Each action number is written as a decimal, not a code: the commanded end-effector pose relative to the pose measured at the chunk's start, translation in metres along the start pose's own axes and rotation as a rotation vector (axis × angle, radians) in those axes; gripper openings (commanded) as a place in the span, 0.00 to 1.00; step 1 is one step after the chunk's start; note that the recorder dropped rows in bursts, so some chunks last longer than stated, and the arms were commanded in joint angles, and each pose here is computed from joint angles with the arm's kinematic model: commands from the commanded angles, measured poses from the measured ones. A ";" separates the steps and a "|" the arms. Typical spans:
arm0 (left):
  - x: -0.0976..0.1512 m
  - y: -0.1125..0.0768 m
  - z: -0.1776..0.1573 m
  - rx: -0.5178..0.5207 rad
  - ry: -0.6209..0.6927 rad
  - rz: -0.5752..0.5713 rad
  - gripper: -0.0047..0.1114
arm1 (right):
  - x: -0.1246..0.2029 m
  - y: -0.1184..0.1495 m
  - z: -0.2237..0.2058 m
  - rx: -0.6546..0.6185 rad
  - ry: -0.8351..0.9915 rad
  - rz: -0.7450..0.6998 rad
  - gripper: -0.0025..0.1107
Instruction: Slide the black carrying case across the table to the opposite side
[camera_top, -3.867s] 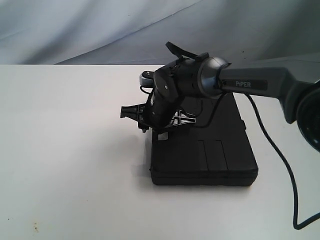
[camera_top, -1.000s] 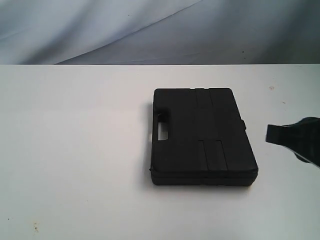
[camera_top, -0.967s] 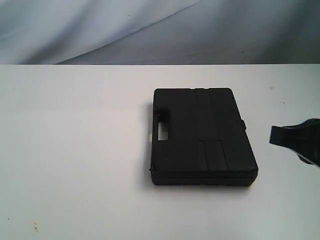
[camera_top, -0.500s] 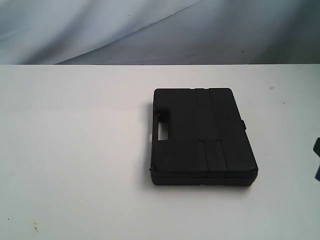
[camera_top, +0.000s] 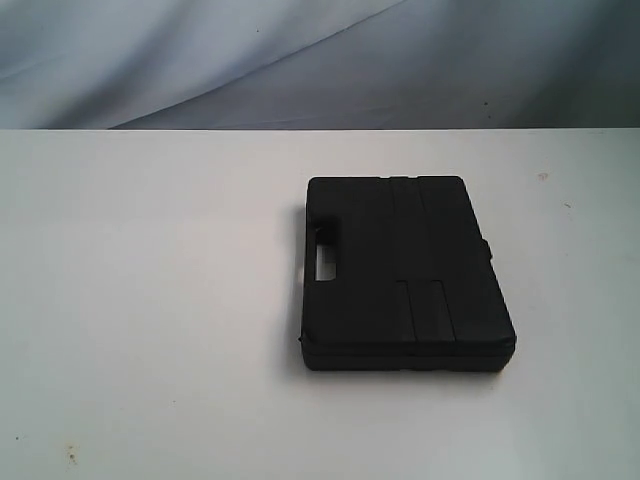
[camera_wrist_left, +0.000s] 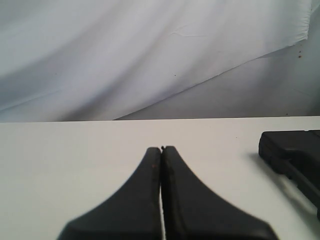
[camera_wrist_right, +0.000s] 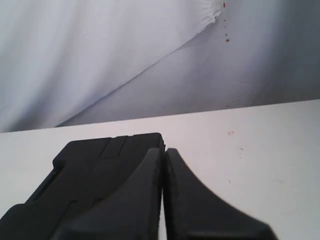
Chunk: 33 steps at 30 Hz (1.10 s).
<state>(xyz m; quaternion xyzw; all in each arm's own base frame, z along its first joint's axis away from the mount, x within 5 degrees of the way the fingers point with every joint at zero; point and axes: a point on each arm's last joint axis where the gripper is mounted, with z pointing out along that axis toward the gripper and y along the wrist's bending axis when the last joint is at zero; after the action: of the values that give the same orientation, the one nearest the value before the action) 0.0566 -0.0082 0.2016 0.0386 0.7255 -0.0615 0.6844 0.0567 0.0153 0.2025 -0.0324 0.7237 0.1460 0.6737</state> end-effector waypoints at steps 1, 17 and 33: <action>0.001 0.000 0.000 -0.002 -0.004 -0.002 0.04 | 0.000 0.000 -0.002 0.004 -0.019 -0.011 0.02; 0.001 0.000 0.000 -0.002 -0.004 -0.002 0.04 | -0.001 0.000 -0.002 0.001 -0.031 -0.081 0.02; 0.001 0.000 0.000 -0.002 -0.004 -0.002 0.04 | 0.000 0.000 -0.002 0.001 -0.021 -0.092 0.02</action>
<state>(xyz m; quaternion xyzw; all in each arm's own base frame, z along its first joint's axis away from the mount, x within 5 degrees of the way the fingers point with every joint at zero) 0.0566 -0.0082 0.2016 0.0386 0.7255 -0.0615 0.6844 0.0547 0.0151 0.2035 -0.0656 0.7143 0.1181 0.6867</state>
